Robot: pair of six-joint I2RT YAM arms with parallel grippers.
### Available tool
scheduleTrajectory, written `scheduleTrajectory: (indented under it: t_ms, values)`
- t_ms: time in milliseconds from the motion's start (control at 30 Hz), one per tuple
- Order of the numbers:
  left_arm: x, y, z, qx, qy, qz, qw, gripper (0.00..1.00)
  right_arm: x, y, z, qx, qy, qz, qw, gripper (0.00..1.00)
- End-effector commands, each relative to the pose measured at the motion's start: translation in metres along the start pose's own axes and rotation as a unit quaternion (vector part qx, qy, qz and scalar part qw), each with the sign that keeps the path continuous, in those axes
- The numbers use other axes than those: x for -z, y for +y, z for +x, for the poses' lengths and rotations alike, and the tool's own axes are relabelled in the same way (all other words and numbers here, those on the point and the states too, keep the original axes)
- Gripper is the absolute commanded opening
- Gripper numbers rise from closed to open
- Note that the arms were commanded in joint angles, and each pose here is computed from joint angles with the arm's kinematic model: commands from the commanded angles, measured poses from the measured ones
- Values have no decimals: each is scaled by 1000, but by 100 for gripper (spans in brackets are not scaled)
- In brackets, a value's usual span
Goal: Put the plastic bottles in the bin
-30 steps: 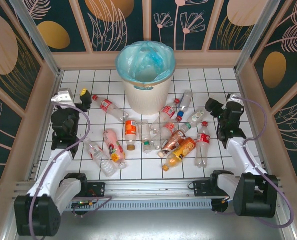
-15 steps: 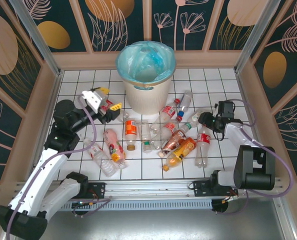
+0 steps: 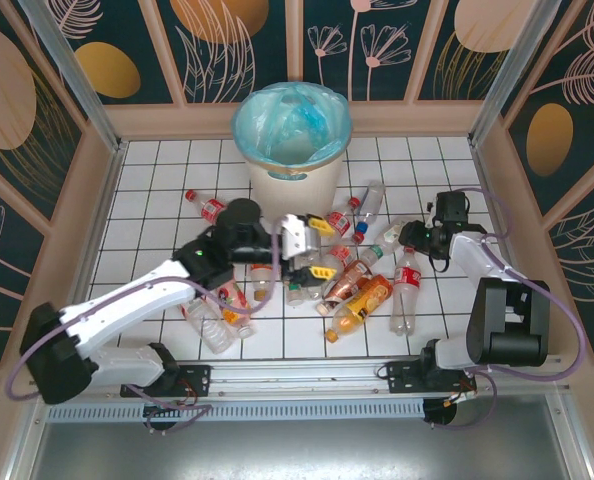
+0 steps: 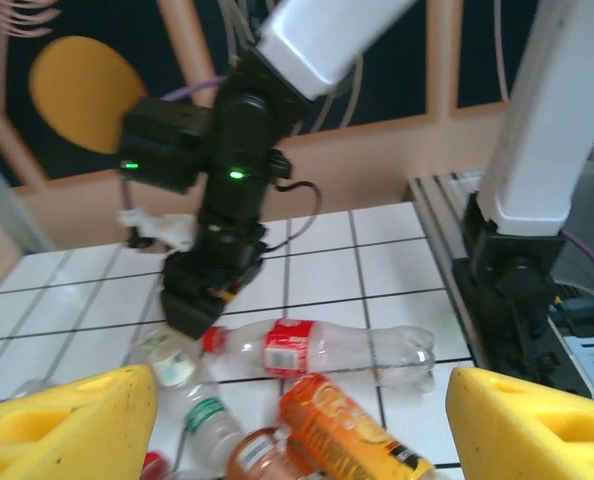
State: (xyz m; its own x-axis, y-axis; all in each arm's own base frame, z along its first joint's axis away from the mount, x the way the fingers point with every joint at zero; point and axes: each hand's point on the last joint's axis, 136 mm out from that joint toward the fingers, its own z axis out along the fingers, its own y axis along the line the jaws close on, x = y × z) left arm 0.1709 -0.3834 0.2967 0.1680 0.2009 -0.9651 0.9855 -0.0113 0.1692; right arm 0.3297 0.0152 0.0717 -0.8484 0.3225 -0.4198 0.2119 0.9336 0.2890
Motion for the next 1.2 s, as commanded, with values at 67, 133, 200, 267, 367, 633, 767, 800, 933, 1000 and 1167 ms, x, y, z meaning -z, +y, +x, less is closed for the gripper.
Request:
scheduleTrajectory:
  t_ms: [67,133,200,267,367,633,767,800,933,1000,1167]
  values:
    - [-36,-9,-2,-48,-53,17,997,74,3,0,7,10,9,-5,1000,54]
    - [-43,-8,8,-37,-55,8,998,74,0,0,11,8,13,-10,1000,53]
    - [-45,-5,16,-23,-53,-7,998,74,-3,-1,14,5,18,-10,1000,52]
    - [-44,-6,23,-20,-46,-12,999,75,-3,-2,15,2,18,-9,1000,53]
    - [-42,-2,28,-21,-35,-26,999,75,-4,-2,15,3,18,-3,1000,54]
    - [-40,2,26,-21,-31,-42,998,76,-13,-5,20,5,41,4,999,53]
    - [-39,2,26,-24,-30,-43,998,76,-16,-5,21,7,43,6,999,53]
    - [-39,3,27,-25,-29,-45,998,76,-16,-6,20,7,43,6,999,53]
    - [-39,3,29,-28,-25,-46,998,76,-19,-7,20,10,45,10,999,52]
    - [-39,4,29,-29,-24,-49,998,76,-21,-9,19,11,42,14,999,52]
    - [-35,8,30,-46,-20,-65,997,76,-22,-10,20,10,33,12,999,50]
